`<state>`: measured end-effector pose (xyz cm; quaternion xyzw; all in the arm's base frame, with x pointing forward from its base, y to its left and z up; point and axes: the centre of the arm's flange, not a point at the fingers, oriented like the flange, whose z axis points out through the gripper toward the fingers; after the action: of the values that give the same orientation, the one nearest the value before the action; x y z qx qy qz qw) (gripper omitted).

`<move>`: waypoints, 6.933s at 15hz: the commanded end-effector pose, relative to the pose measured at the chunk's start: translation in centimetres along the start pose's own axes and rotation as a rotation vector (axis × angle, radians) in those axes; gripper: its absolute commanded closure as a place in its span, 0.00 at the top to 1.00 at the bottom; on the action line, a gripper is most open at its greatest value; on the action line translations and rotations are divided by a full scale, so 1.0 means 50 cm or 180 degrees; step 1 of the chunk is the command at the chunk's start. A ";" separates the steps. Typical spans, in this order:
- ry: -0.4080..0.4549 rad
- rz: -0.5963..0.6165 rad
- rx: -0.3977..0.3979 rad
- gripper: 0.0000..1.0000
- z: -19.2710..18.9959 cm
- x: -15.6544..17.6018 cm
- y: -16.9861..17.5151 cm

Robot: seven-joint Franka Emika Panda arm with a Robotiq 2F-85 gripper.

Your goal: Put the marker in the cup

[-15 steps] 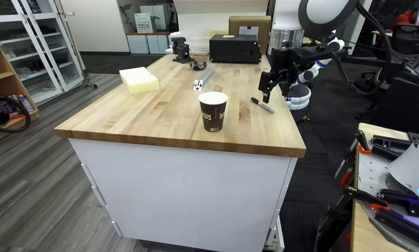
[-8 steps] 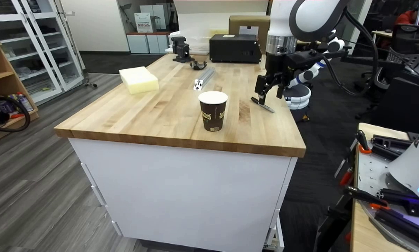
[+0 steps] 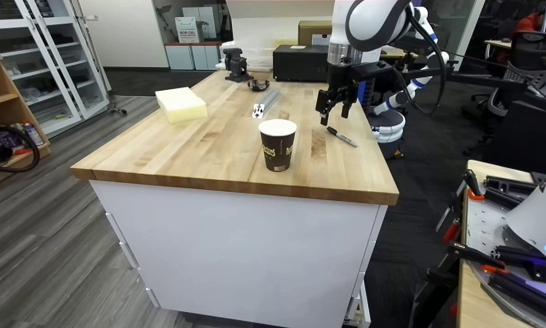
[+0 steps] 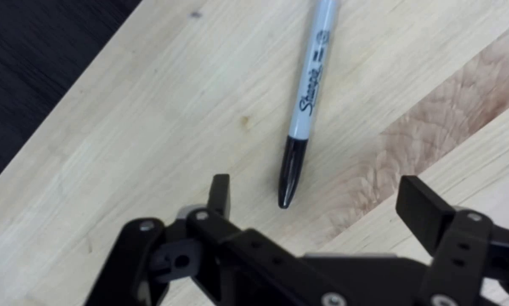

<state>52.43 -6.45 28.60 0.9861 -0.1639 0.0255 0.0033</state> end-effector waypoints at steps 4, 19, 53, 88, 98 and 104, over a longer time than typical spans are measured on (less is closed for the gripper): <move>-0.0323 0.0038 0.0038 1.00 0.047 0.063 0.039; -0.0494 0.0087 0.0038 0.10 0.065 0.042 0.038; -0.0043 -0.1849 -0.0134 0.06 -0.263 -0.139 -0.481; 0.0024 -0.2001 -0.0157 0.06 -0.208 0.014 -0.573; 0.0066 -0.2009 -0.0143 0.06 -0.192 0.064 -0.593; 0.0206 -0.1991 -0.0088 0.06 -0.208 0.070 -0.582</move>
<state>64.25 20.50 38.28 0.9887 0.1414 0.0388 0.0320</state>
